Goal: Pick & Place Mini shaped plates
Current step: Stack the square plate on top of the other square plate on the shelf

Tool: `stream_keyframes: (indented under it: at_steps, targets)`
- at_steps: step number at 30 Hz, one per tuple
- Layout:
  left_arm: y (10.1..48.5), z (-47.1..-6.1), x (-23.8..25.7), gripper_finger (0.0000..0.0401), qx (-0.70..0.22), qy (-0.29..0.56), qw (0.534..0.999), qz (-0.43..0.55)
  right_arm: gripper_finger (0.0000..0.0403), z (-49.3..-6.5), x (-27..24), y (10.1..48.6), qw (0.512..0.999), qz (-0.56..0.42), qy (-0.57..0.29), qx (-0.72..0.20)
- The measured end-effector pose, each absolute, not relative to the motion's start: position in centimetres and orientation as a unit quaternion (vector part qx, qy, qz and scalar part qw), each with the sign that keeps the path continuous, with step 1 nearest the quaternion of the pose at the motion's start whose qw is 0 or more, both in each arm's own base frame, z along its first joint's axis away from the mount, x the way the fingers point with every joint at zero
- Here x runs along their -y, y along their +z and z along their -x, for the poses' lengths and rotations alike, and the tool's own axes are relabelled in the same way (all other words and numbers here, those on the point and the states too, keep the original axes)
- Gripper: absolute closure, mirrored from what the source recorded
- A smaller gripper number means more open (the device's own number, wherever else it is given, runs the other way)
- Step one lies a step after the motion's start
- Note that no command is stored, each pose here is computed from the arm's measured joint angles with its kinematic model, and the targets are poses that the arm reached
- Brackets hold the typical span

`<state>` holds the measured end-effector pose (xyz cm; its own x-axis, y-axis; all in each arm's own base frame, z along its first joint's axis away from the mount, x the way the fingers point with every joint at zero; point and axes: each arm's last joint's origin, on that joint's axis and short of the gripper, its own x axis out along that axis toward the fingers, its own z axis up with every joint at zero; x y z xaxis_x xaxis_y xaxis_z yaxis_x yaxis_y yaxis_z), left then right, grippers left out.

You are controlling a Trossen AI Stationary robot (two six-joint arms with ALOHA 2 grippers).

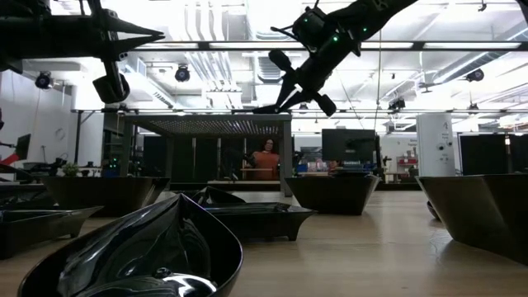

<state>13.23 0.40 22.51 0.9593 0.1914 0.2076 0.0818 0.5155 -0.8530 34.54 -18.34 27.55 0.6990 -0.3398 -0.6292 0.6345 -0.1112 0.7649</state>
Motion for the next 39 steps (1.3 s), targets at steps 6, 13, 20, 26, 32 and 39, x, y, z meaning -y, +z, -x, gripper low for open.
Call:
stream_keyframes:
  at_steps: [6, 13, 20, 26, 32, 39]
  targets:
    - [22.51, -13.23, -0.40, 0.0401, 0.139, 0.032, 0.859, 0.491, 0.0364, -34.54, 18.34, 27.55, 0.660, -0.643, -0.370, -0.116]
    - [22.50, -13.23, -0.40, 0.0401, 0.139, 0.032, 0.860, 0.491, 0.0364, -34.54, 18.34, 27.55, 0.663, -0.641, -0.369, -0.118]
    - [22.50, -13.23, -0.40, 0.0401, 0.139, 0.032, 0.860, 0.491, 0.0364, -34.58, 18.32, 27.59, 0.664, -0.643, -0.363, -0.119]
    - [22.50, -13.23, -0.40, 0.0401, 0.139, 0.032, 0.860, 0.490, 0.0364, -34.59, 18.29, 27.59, 0.665, -0.643, -0.359, -0.123]
    - [22.50, -13.23, -0.40, 0.0401, 0.139, 0.032, 0.860, 0.490, 0.0353, -34.55, 18.30, 27.55, 0.665, -0.642, -0.360, -0.125]
    - [22.51, -13.23, -0.40, 0.0401, 0.139, 0.032, 0.860, 0.491, 0.0293, -34.52, 18.26, 27.48, 0.659, -0.648, -0.360, -0.127]
